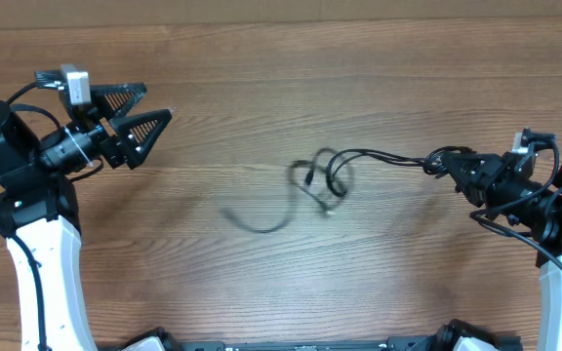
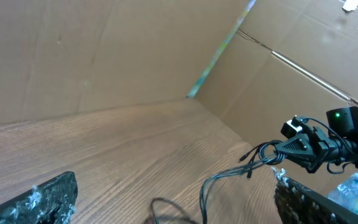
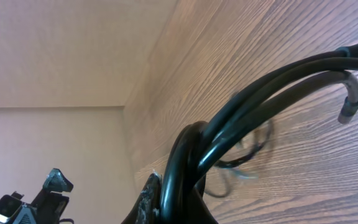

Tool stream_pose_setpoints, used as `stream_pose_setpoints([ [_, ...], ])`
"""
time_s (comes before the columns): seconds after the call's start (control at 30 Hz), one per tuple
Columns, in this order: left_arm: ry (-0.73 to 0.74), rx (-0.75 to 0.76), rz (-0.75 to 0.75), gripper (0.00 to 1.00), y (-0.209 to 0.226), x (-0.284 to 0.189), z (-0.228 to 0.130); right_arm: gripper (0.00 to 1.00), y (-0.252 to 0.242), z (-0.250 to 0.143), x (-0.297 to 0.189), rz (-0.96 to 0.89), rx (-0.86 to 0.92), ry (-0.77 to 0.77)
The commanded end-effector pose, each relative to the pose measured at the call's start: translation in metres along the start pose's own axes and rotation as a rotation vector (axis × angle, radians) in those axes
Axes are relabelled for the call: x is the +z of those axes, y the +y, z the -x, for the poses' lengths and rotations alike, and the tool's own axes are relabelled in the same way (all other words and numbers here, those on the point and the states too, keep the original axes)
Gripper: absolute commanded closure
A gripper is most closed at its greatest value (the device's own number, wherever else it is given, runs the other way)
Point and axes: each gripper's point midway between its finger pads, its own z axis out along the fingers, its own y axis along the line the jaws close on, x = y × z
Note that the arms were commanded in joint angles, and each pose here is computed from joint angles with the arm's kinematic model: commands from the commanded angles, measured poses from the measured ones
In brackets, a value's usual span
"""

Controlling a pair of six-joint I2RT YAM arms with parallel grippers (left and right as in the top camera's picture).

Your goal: Untangle cables

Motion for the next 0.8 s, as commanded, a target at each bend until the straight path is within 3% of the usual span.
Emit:
stream_pose_setpoints([
  [0.0,0.028,0.086,-0.113,0.0,-0.03,0.008,0.002,0.96,0.001,0.002,-0.002,0.006,-0.013,-0.008],
  [0.17,0.084,0.129,-0.275,0.0,-0.064,0.027,-0.012,0.96,0.018,-0.002,-0.002,0.096,-0.058,0.027],
  [0.47,0.179,0.202,-0.514,0.0,-0.131,0.074,-0.048,0.96,0.074,-0.028,-0.02,0.424,-0.251,0.179],
  [0.57,0.201,0.184,-0.448,0.0,-0.134,0.097,-0.059,0.96,0.083,-0.037,-0.026,0.49,-0.268,0.226],
  [0.7,0.27,0.067,-0.232,0.0,-0.123,0.131,-0.084,0.96,0.088,-0.043,-0.031,0.536,-0.275,0.259],
  [0.77,0.294,0.076,-0.218,0.0,-0.133,0.141,-0.094,0.96,0.088,-0.044,-0.031,0.535,-0.272,0.264],
])
